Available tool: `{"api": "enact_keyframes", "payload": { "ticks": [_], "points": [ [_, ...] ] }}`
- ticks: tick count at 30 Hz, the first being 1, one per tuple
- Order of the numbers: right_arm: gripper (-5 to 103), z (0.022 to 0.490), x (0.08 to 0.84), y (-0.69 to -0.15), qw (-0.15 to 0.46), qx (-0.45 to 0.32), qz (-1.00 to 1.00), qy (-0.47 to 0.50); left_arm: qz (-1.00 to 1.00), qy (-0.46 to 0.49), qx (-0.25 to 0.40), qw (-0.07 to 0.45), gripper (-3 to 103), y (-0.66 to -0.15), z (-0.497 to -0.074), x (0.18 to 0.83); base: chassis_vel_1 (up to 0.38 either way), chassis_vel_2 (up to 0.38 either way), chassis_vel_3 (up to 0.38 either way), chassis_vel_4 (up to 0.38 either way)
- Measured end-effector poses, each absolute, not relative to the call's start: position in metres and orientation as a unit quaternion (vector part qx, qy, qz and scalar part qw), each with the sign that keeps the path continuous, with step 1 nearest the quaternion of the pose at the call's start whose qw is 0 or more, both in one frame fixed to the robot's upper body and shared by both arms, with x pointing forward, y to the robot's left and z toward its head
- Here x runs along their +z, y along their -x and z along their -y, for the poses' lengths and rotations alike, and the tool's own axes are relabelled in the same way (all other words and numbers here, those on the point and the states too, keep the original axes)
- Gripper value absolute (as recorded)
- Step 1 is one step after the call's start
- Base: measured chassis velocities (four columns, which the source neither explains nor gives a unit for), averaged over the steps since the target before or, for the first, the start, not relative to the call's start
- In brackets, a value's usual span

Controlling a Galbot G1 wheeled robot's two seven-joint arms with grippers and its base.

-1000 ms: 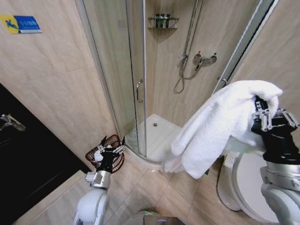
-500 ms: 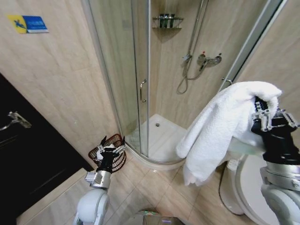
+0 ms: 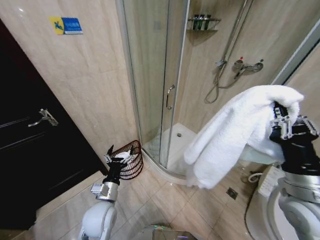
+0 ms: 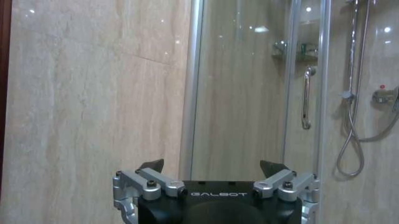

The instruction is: Discard the used towel into the hamper.

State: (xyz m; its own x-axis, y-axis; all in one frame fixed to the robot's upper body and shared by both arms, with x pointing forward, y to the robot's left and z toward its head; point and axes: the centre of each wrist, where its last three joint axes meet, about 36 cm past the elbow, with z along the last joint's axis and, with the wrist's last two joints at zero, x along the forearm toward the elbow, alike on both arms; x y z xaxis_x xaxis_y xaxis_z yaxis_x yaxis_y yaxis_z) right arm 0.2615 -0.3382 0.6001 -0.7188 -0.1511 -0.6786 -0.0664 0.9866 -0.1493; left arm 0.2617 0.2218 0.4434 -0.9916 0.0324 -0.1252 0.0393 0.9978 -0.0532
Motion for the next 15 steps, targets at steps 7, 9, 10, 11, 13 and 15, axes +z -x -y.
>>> {"api": "enact_keyframes", "payload": {
  "ticks": [7,9,10,11,13,15],
  "points": [
    [12,0.3393,0.6024,-0.262,0.38,-0.06,-0.921,0.054,-0.998,-0.018,-0.028,0.062,100,-0.2617,-0.2218,0.4434,0.0,0.0,0.0,0.0],
    [12,0.3397,0.6025,-0.2617,0.38,-0.062,-0.921,0.053,-0.998,-0.018,-0.028,0.062,100,-0.2617,-0.2218,0.4434,0.0,0.0,0.0,0.0],
    [12,0.3397,0.6024,-0.2617,0.38,-0.062,-0.921,0.052,-0.998,-0.018,-0.028,0.062,100,-0.2617,-0.2218,0.4434,0.0,0.0,0.0,0.0],
    [12,0.3397,0.6024,-0.2617,0.38,-0.062,-0.922,0.052,-0.998,-0.018,-0.028,0.062,100,-0.2617,-0.2218,0.4434,0.0,0.0,0.0,0.0],
    [12,0.3396,0.6023,-0.2617,0.379,-0.062,-0.922,0.052,-0.998,-0.018,-0.028,0.062,100,-0.2617,-0.2218,0.4434,0.0,0.0,0.0,0.0],
    [12,0.3394,0.6021,-0.2617,0.379,-0.062,-0.922,0.052,-0.998,-0.018,-0.028,0.062,100,-0.2617,-0.2218,0.4434,0.0,0.0,0.0,0.0]
  ]
}}
